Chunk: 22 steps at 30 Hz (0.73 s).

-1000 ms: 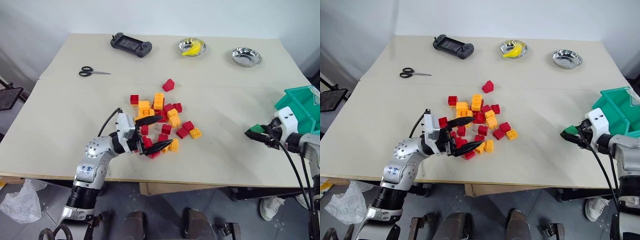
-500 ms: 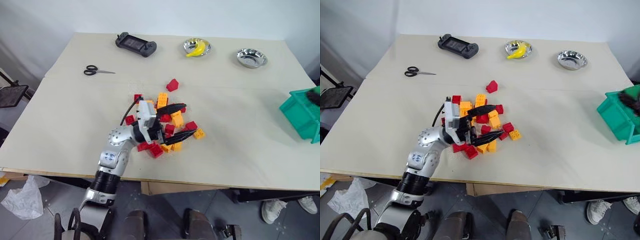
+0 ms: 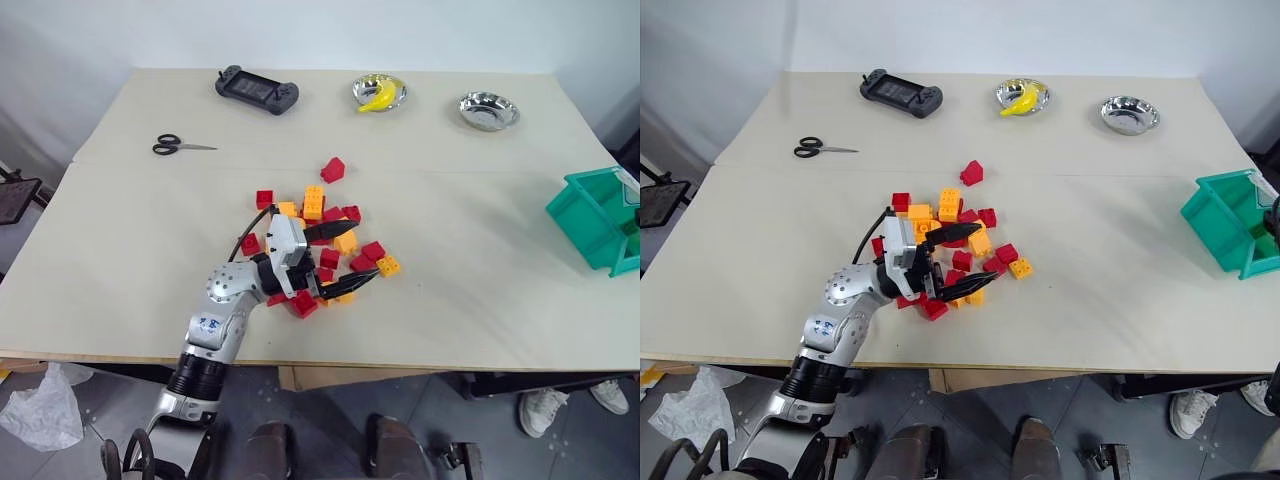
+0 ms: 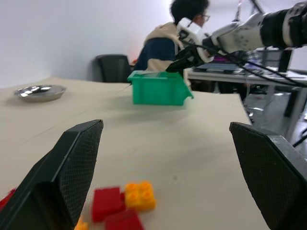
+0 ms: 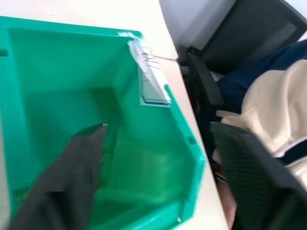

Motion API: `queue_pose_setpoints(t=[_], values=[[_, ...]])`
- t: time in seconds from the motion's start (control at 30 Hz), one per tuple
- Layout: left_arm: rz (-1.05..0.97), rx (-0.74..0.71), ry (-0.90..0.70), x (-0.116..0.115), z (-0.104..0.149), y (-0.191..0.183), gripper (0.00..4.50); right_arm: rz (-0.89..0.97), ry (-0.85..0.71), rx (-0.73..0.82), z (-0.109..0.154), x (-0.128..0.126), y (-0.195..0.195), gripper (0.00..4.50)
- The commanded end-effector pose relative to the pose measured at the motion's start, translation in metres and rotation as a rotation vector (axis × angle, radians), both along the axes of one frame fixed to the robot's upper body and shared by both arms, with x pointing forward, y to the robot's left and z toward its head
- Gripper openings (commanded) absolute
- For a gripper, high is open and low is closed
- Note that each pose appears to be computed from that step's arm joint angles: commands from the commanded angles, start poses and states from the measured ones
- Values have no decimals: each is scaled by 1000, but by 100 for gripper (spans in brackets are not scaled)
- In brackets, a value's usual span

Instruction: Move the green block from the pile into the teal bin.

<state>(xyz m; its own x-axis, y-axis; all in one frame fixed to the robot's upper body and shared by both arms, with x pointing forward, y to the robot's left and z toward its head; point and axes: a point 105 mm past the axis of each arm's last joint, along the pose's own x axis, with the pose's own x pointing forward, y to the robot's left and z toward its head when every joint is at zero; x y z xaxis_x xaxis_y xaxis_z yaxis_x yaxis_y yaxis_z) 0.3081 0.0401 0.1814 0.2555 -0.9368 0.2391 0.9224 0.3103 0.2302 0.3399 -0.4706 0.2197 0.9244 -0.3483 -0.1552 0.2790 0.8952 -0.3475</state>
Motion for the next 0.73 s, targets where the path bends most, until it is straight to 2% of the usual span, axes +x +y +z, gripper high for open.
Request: queue_pose_setpoints(t=[0.03, 0.13, 0.23, 0.27, 0.33, 0.43, 0.5, 0.6, 0.73], values=[[28, -10, -35, -6, 7, 9, 450, 56, -85, -14, 22, 2, 5, 446], [67, 12, -35, -7, 2, 20, 450, 140, -115, -41, 30, 5, 15, 446], [138, 49, -53, -5, -1, 40, 450, 505, -184, -21, 42, 16, 65, 446], [172, 65, -64, -4, -2, 52, 450, 664, -163, -24, 38, 16, 88, 446], [213, 86, -74, -4, -2, 68, 450, 846, -106, -30, 23, 12, 116, 446], [274, 144, -74, -4, -5, 89, 450, 1088, -6, -52, -9, -7, 156, 446], [332, 182, -74, -5, -7, 106, 450, 1230, 20, -33, -33, -28, 187, 446], [379, 204, -62, -10, -10, 122, 450, 1317, -4, -50, -52, -49, 211, 446], [443, 246, -28, -19, -22, 141, 450, 1273, -63, -47, -71, -52, 223, 446]])
